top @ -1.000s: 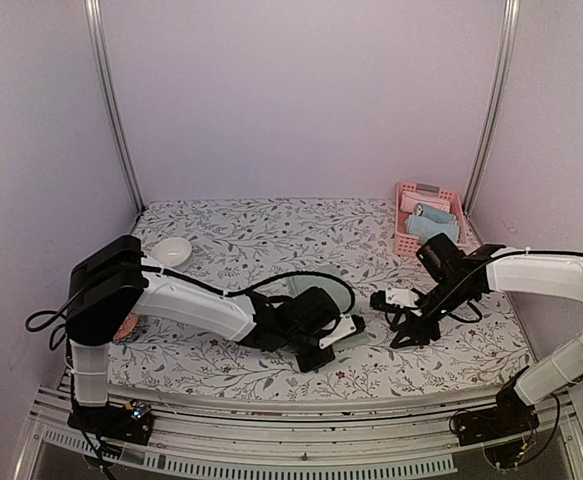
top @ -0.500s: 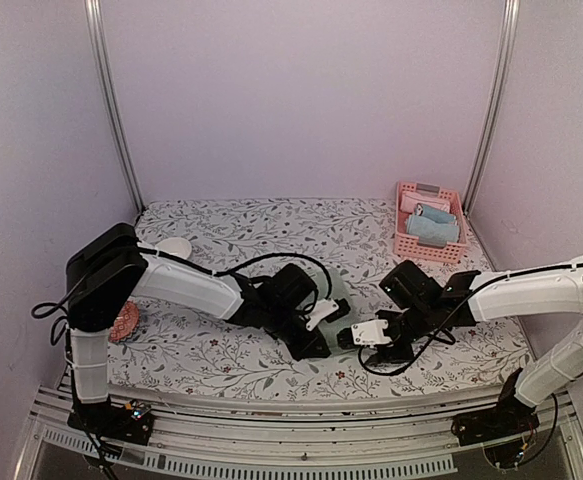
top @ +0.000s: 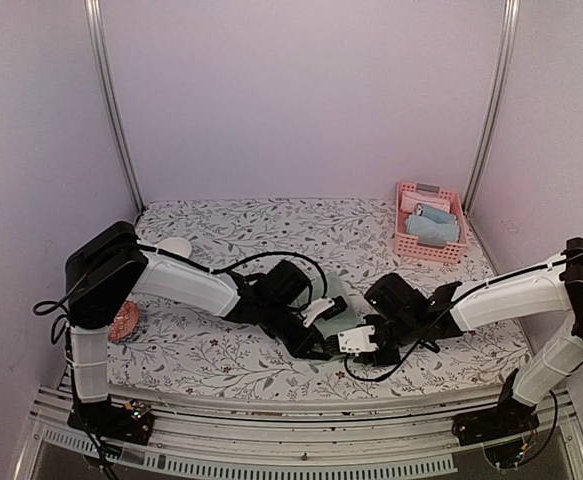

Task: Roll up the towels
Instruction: Roll the towel at the center of the board.

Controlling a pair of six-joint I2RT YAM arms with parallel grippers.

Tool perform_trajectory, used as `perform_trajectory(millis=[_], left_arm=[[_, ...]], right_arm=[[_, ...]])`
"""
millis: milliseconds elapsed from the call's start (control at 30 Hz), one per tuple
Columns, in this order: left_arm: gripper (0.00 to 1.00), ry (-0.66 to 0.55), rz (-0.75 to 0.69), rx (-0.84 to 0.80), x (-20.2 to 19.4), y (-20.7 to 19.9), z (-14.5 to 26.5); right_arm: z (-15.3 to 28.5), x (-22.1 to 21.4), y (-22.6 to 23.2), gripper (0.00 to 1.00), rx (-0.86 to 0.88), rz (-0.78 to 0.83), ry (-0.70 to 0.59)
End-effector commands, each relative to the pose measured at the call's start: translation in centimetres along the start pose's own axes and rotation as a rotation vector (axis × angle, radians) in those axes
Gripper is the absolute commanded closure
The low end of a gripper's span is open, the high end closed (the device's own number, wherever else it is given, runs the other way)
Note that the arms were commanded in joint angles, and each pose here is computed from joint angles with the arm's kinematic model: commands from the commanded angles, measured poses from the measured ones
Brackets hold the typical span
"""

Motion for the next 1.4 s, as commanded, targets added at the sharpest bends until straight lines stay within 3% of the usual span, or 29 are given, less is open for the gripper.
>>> perform_trajectory(millis=[0, 267, 467, 800, 967, 1367], left_arm=[[1.0, 0.0, 0.021, -0.024, 0.1, 0.4, 0.1], [1.0, 0.016, 0.05, -0.034, -0.3, 0.9, 0.6], [1.0, 0.086, 0.131, -0.06, -1.4, -0.3, 1.8], [1.0, 0.15, 0.272, -0.145, -2.1, -0.9, 2.7], [1.0, 0.168, 0.322, -0.202, -1.6, 0.0, 2.6], [1.0, 0.165, 0.397, -0.11, -1.6, 4.5, 1.6]], right_arm=[[-0.8, 0.2, -0.4, 0.71, -0.003, 0.001, 0.016], [-0.9, 0.2, 0.6, 0.89, 0.063, -0.024, 0.012], [0.6, 1.5, 2.7, 0.95, 0.28, -0.101, -0.083], [1.5, 1.4, 4.9, 0.96, 0.625, -0.275, -0.161], [1.1, 0.4, 4.2, 0.96, 0.711, -0.401, -0.21], [-2.2, -3.2, 4.3, 0.96, 0.898, -0.614, -0.18]])
Point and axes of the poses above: each gripper's point midway between its finger pads, its own z axis back along the fingers, its own y axis along the line the jaws close on, x = y × z, the point moved 2 cm from there along z, back along the fingers, and after that the axes turned 15 degrees about z, right-handed, at the moved point
